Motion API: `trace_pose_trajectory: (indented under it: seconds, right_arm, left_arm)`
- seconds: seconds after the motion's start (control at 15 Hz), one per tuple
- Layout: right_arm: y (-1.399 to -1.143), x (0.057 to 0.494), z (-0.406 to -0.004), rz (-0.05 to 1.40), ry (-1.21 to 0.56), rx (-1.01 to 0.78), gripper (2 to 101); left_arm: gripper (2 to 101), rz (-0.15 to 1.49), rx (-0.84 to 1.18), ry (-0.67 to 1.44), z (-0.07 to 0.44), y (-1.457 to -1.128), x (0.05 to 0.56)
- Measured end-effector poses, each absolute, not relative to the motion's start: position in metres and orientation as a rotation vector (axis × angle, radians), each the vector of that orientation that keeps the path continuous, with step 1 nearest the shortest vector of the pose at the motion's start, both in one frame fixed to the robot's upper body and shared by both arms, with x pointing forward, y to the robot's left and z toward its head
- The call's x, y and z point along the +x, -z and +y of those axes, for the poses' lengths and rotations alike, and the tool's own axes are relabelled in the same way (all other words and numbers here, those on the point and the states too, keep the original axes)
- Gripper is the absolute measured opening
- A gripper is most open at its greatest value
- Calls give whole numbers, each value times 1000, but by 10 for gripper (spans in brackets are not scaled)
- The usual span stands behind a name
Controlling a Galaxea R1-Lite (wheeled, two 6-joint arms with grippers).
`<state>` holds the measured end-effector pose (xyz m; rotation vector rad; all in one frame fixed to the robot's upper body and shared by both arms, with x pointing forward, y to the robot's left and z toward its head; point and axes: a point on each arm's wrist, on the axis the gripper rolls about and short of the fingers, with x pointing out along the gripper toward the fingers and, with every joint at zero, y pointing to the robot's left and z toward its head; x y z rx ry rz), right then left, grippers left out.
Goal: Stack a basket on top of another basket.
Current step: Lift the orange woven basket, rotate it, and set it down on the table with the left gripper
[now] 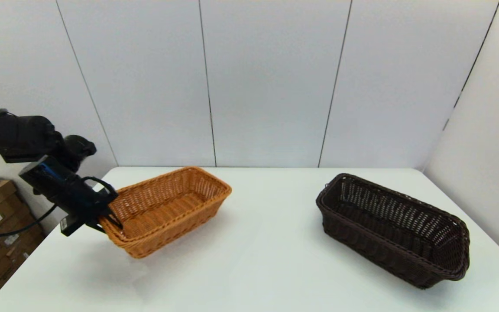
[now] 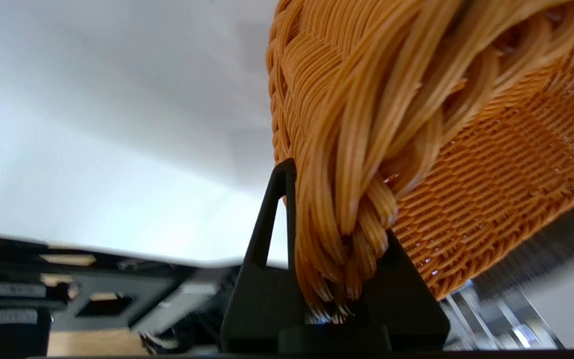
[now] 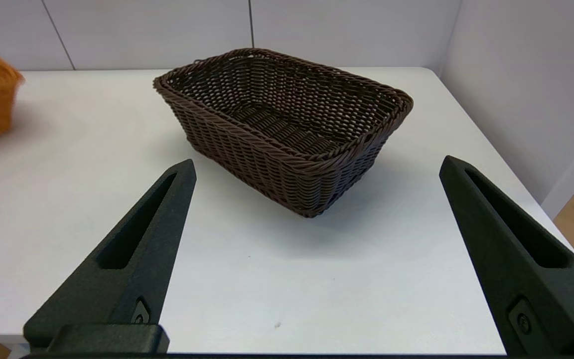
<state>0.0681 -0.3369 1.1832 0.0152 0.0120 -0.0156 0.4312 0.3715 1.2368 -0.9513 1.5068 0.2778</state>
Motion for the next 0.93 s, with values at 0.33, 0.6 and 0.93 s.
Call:
trace_pose_trajectory:
  seconds: [0.33, 0.6, 0.93]
  right_arm:
    - [-1183, 68, -337, 12, 15, 15, 971]
    - [-1183, 68, -337, 12, 16, 15, 971]
    - [-1183, 68, -337, 12, 16, 15, 971]
  left_arm:
    - [153, 1450, -962, -97, 390, -1301, 403]
    - [153, 1384, -841, 67, 385, -1341, 383]
    - [153, 1344, -657, 264, 369, -1347, 397]
